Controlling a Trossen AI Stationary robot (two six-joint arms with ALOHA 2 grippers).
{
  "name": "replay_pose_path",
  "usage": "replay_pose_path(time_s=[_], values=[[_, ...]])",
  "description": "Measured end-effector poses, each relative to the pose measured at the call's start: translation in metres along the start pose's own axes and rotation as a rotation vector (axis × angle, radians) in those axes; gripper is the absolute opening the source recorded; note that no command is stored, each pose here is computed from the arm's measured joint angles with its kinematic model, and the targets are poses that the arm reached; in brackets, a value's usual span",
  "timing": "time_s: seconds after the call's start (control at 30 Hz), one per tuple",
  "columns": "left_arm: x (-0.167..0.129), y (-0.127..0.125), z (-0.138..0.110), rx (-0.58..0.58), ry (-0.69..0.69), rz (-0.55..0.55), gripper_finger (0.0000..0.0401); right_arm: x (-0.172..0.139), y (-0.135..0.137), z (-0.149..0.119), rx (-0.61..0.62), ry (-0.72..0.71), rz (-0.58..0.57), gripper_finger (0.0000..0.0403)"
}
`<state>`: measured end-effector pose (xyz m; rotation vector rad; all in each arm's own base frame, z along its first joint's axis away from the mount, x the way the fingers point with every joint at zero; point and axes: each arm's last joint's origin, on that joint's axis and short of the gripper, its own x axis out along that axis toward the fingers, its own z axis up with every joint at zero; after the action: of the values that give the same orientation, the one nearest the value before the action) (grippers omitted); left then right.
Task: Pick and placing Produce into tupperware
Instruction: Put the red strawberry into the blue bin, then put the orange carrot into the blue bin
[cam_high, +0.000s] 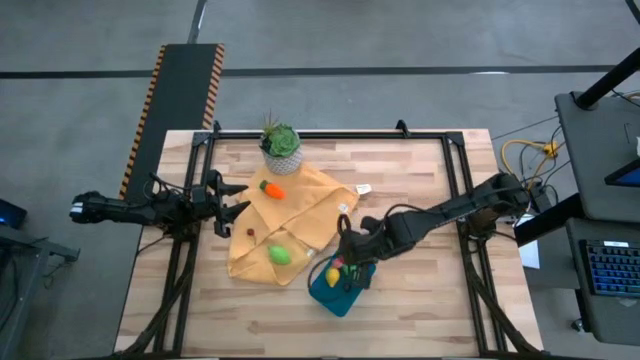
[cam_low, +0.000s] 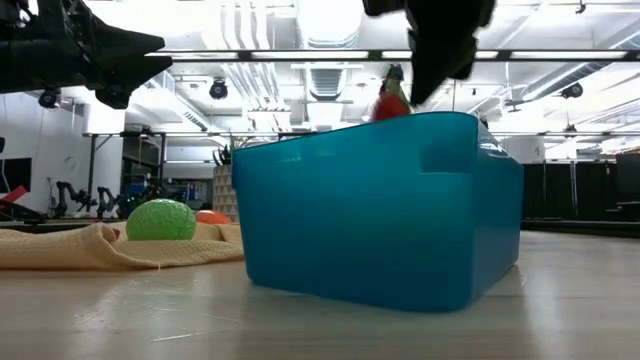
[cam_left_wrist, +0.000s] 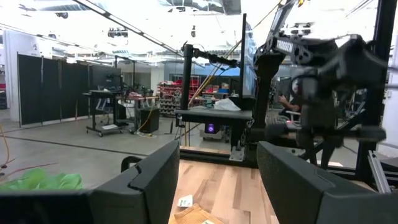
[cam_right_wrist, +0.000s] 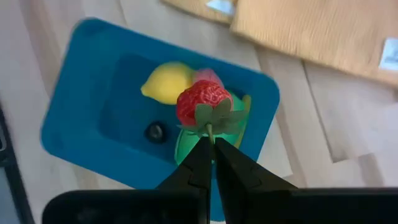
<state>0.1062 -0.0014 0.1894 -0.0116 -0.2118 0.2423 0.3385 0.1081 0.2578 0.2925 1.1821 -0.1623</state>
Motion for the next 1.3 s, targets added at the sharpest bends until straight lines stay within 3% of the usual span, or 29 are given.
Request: replay_pose_path(time_s=[0.33, 0.63, 0.97, 1.13, 1.3], values=[[0.0, 0.0, 0.0, -0.002, -0.002, 0.0, 0.0202, 0.032, -0.008, -0.014, 0.034, -0.007, 0.008, 0.0008], [0.0, 0.0, 0.0, -0.002, -0.002, 0.0, 0.0202, 0.035, -0.012, -0.013, 0.021, -0.012, 0.001, 0.0012], [0.0, 0.0, 0.0, -0.002, -0.002, 0.0, 0.0202, 0.035, -0.015, -0.009, -0.011, -0.058, -0.027, 0.0092], [0.0, 0.0, 0.0, 0.0, -0.002, 0.0, 0.0202, 0.019, -0.017, 0.004, -0.094, -0.237, -0.126, 0.0126], [0.0, 0.0, 0.001, 0.002, -0.006, 0.001, 0.0202, -0.031, -0.018, 0.019, -0.09, -0.583, -0.237, 0.0138]])
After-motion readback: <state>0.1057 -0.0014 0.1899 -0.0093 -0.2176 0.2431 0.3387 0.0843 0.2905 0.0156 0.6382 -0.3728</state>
